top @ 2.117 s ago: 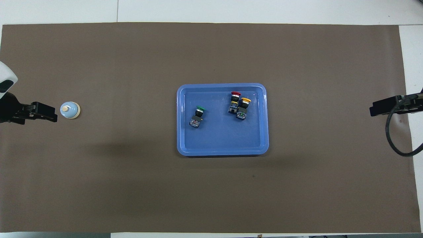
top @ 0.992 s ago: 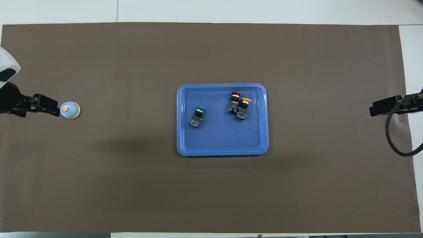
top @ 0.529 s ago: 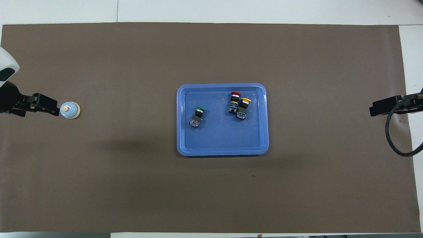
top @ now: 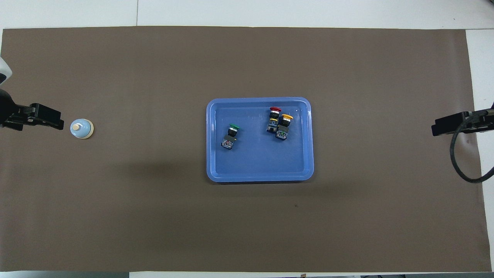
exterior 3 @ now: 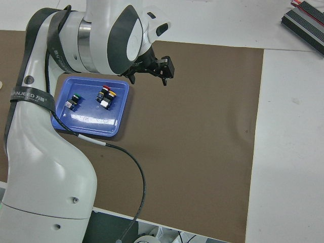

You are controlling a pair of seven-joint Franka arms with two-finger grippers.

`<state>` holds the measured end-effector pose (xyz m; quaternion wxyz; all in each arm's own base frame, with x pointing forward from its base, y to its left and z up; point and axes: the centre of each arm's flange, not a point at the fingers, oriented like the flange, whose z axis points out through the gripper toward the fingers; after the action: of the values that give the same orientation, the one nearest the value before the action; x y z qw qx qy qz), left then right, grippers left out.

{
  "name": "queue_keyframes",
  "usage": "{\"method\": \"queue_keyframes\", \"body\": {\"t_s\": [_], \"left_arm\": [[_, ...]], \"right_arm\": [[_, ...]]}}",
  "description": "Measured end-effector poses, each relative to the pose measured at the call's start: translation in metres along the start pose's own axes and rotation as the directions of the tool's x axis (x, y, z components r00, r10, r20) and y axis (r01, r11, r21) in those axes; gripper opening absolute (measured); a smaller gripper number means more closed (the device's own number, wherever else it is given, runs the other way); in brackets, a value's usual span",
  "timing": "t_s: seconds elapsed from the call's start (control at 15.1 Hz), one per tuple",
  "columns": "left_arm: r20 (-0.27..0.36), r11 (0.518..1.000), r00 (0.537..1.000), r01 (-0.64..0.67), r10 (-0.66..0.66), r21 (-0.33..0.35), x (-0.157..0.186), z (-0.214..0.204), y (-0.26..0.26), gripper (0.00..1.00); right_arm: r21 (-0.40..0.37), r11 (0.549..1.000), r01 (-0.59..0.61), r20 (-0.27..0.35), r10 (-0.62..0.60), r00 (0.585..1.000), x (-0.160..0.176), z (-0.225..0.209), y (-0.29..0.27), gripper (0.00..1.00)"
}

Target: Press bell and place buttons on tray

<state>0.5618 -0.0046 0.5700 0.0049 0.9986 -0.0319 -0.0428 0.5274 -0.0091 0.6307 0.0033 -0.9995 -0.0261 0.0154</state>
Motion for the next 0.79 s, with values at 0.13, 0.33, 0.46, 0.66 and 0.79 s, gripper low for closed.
{"method": "queue_keyframes", "body": {"t_s": [0.13,0.33,0.46,0.66,0.79], "left_arm": [[-0.005,1.0,1.0,-0.002,0.002,0.001,-0.002,-0.0036,0.0012,1.0],[-0.011,1.0,1.0,-0.003,0.003,0.002,-0.0036,-0.0065,0.0016,1.0],[-0.013,1.0,1.0,-0.003,0.003,0.002,-0.0042,-0.0077,0.0016,1.0],[-0.014,1.0,1.0,-0.003,0.003,0.002,-0.0046,-0.0083,0.0016,1.0],[-0.014,1.0,1.0,-0.003,0.003,0.002,-0.0046,-0.0084,0.0016,1.0]], "right_arm": [[0.0,1.0,0.0,0.0,0.0,1.0,0.0,0.0,0.0,1.0],[0.0,1.0,0.0,0.0,0.0,1.0,0.0,0.0,0.0,1.0],[0.0,1.0,0.0,0.0,0.0,1.0,0.0,0.0,0.0,1.0],[0.0,1.0,0.0,0.0,0.0,1.0,0.0,0.0,0.0,1.0],[0.0,1.0,0.0,0.0,0.0,1.0,0.0,0.0,0.0,1.0]]}}
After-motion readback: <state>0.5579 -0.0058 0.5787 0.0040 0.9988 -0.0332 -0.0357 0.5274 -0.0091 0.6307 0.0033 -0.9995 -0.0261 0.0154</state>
